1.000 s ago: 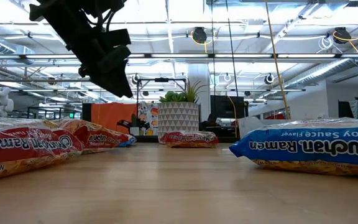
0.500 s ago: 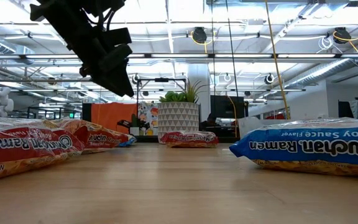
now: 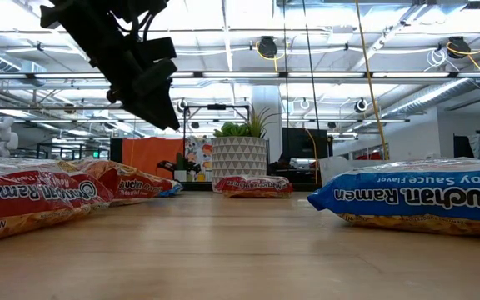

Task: Sort Maruchan noodles
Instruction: Put the middle blue noodle pack into the orange bin, then put the top blue noodle pack into the orange bin

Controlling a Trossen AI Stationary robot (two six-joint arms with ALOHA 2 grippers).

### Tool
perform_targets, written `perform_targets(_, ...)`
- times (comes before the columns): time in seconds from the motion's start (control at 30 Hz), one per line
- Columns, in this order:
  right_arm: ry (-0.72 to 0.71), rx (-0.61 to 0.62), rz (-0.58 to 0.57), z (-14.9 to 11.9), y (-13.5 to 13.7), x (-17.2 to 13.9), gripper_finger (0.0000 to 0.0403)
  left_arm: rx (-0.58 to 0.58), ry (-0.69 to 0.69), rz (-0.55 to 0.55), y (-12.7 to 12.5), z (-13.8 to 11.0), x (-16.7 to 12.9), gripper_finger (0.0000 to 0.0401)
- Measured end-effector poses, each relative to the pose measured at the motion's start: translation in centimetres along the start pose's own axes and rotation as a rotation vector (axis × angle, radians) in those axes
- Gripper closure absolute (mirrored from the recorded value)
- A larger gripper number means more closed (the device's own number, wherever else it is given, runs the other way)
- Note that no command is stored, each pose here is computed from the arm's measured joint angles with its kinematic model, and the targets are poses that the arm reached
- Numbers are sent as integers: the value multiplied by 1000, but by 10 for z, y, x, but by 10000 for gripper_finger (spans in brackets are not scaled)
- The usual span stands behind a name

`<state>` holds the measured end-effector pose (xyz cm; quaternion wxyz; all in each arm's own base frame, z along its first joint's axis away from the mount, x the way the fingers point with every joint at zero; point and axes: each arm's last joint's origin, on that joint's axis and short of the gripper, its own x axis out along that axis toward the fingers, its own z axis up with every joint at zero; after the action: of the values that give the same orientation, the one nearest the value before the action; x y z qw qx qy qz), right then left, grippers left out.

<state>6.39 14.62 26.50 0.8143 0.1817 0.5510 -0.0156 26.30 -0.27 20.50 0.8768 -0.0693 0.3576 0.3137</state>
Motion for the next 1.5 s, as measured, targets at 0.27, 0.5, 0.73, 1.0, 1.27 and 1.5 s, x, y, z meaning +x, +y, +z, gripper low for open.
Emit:
perform_targets(0.27,2,52,1,0,0,0,323,-2,9,-17,0,0,0,167)
perform_targets(0.5,1,108,1,0,0,0,293,-2,9,-17,-1,0,0,167)
perform_targets(0.73,1,139,3,1,-8,-6,216,-6,9,-18,-1,0,0,167)
perform_targets(1.0,-71,227,45,8,-23,-20,185,-6,4,-20,-1,0,0,167)
perform_targets(1.27,-547,272,39,28,-27,-25,192,-18,-14,-30,-2,2,0,167)
perform_targets(1.5,-906,146,-1,49,-11,-33,192,-8,-13,-27,-1,2,0,167)
